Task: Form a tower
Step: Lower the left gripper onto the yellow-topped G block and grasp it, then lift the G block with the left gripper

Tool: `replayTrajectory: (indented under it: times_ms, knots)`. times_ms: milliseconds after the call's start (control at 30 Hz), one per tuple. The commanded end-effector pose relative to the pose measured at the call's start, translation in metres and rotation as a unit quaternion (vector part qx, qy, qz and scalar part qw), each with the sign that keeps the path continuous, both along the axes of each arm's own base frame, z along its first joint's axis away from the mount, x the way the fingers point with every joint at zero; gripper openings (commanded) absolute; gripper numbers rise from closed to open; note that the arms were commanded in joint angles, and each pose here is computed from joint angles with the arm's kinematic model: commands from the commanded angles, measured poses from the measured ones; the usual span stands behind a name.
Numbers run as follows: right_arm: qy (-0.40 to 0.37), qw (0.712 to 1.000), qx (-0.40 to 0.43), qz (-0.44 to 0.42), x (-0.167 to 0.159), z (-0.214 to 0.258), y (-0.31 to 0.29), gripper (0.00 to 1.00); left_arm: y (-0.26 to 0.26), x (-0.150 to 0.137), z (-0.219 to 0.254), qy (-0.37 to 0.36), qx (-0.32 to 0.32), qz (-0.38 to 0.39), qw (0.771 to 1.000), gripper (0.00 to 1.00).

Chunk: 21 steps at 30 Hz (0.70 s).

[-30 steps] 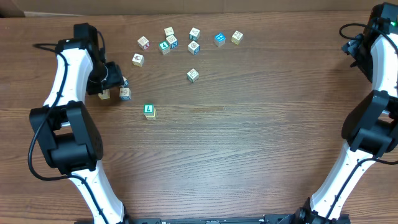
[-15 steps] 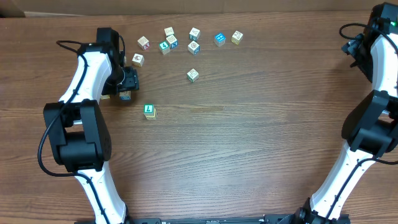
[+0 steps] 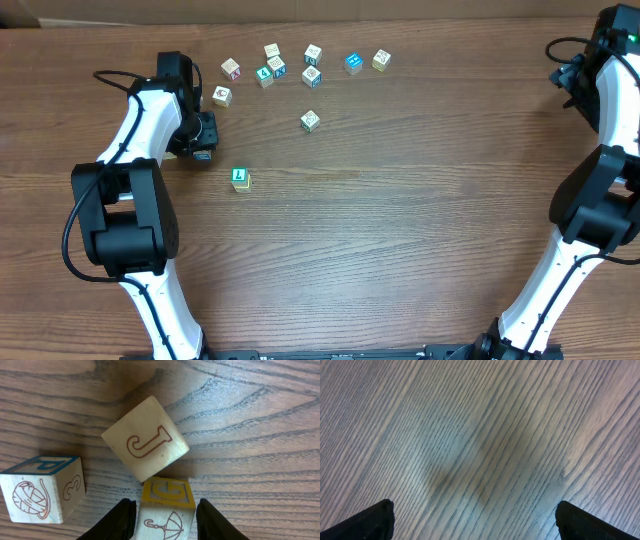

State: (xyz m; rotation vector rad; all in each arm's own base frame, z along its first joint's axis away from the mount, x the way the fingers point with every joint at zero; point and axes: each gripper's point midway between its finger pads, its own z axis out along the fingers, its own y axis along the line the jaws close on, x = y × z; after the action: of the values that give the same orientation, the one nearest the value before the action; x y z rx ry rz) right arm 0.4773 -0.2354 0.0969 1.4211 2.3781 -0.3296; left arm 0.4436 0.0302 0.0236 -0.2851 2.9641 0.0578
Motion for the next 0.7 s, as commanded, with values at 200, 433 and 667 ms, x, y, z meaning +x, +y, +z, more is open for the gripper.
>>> replayTrajectory:
  times_ms: [200,433,667]
  knots:
    - [-0.003,1.0,-0.008,-0.002,0.0026,0.0023,-0.003,1.0,0.0027,-0.0038,0.0039,-0.002,0.007,-0.002,1.0,0.37]
    - [-0.003,1.0,-0.008,-0.002,0.0024,0.0022,-0.003,1.0,0.0029,-0.0027,0.0018,-0.006,0.007,-0.002,1.0,0.36]
    - [-0.003,1.0,-0.008,-0.002,0.0025,0.0023,-0.003,1.0,0.003,-0.002,0.0019,-0.007,0.007,-0.002,1.0,0.29]
